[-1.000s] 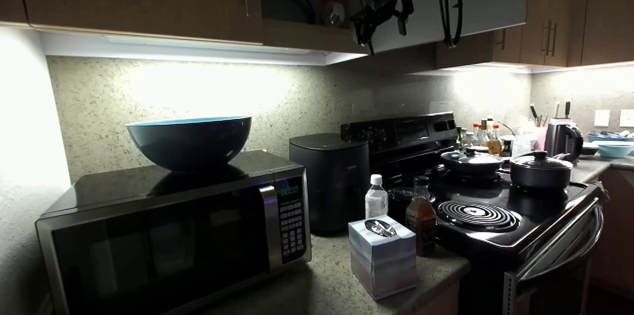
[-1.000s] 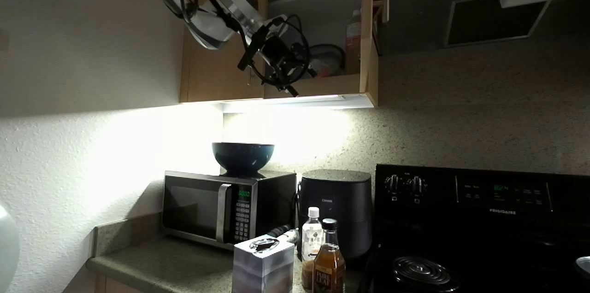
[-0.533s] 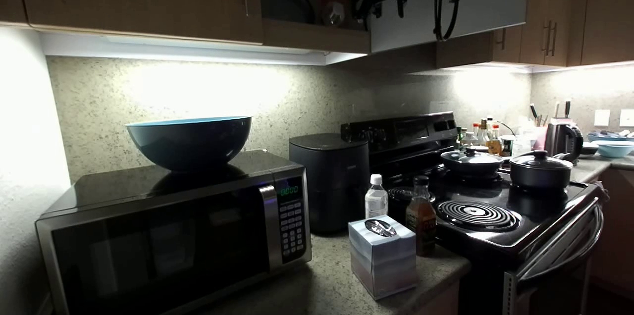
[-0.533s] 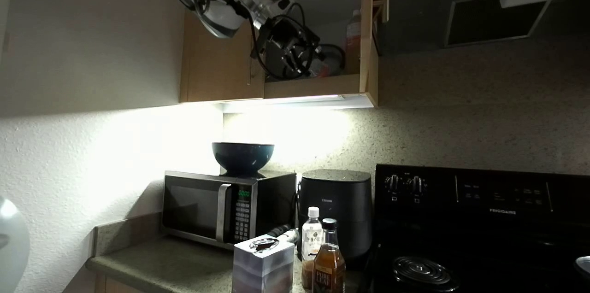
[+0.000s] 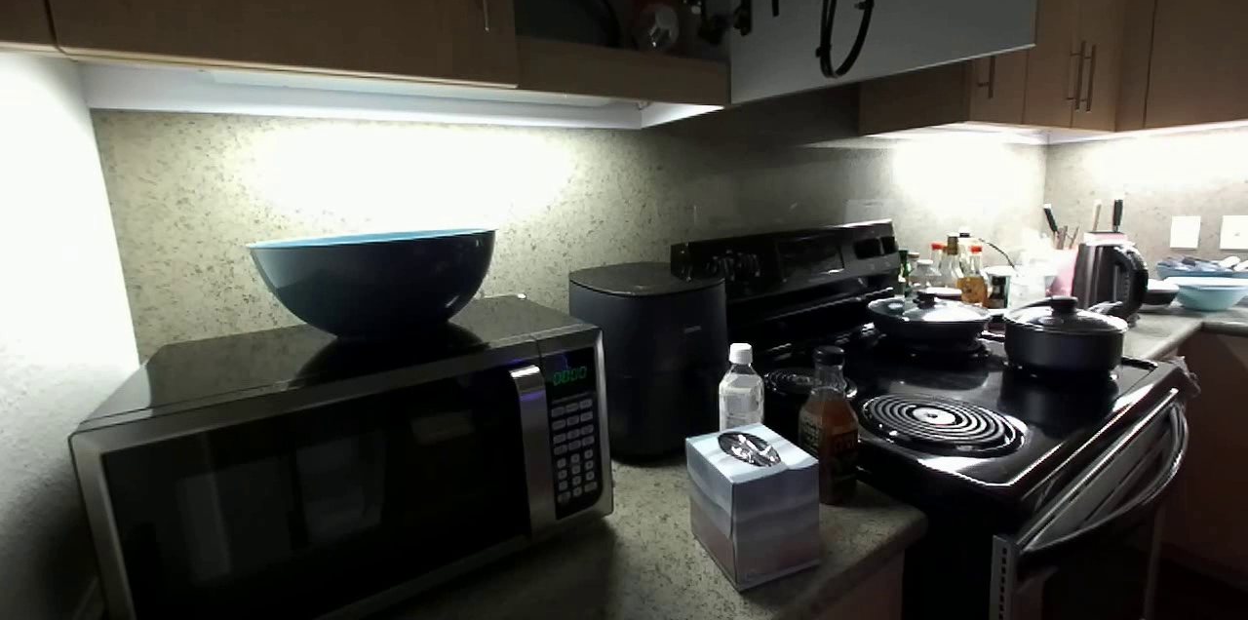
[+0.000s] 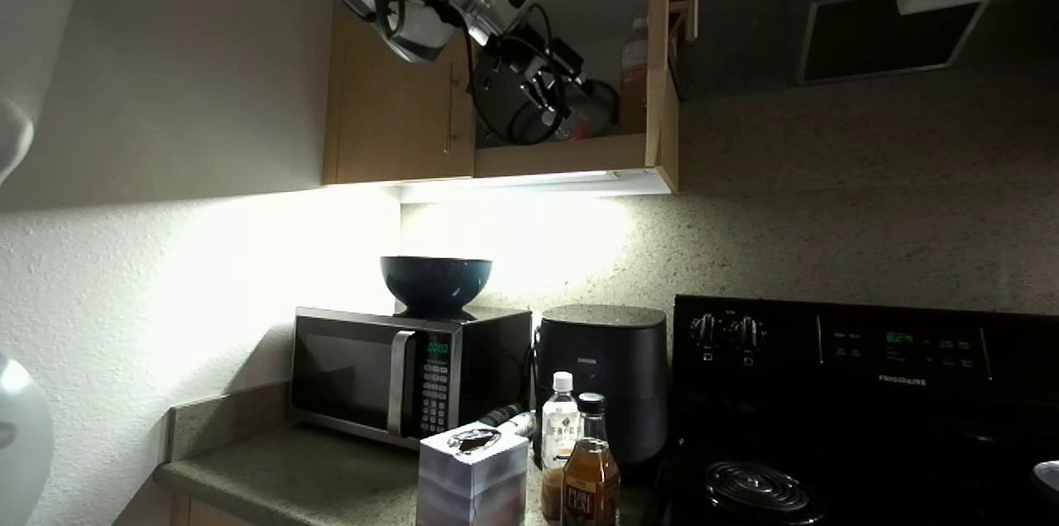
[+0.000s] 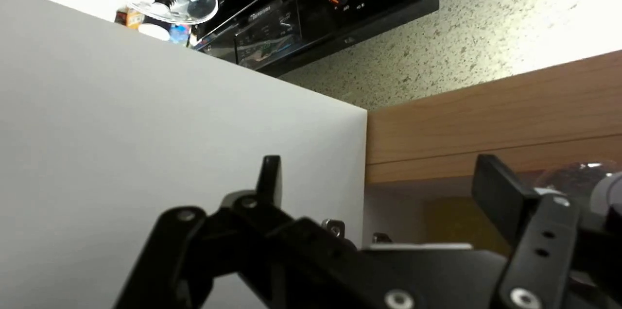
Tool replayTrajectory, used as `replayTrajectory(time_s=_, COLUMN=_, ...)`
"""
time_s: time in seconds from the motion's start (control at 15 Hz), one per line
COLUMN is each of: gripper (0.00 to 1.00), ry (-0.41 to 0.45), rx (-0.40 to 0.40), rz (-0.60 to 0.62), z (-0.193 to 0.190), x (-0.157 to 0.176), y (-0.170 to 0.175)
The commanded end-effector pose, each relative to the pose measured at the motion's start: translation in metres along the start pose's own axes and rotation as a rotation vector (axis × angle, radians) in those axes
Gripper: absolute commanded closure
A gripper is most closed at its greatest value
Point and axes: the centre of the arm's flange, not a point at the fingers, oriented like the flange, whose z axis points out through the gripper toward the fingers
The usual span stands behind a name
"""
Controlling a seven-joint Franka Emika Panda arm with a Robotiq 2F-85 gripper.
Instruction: Remove the bottle from the cabinet
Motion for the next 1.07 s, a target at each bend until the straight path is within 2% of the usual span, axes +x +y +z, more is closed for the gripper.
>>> replayTrajectory(time_s=0.0, gripper=0.00, ry=0.042, rx=0.017, rz=0.023, z=-0.003, x=0.002, y=0.000)
replayTrajectory(time_s=0.33, gripper=0.00, ry=0.250, rx=0.022, rz=0.132, z=-0.020, x=0.015, y=-0.005)
replayTrajectory(time_s=0.47, gripper=0.00, ry=0.273, rx=0.049, rz=0.164, z=-0.025, x=0.019, y=-0.007)
replayTrajectory(time_s=0.6, gripper=0.00, ry=0.228, rx=0.120, rz=0.192, z=-0.025, x=0.022, y=-0.009)
replayTrajectory(time_s=0.67, gripper=0.00, ry=0.183, rx=0.205, rz=0.191, z=-0.024, x=0.024, y=-0.011)
replayTrajectory(time_s=0.93, gripper=0.00, ry=0.058, rx=0.406, rz=0.222, z=-0.023, x=0.027, y=-0.020)
replayTrajectory(time_s=1.0, gripper=0.00, ry=0.029, rx=0.435, rz=0.230, z=-0.023, x=0.027, y=-0.021)
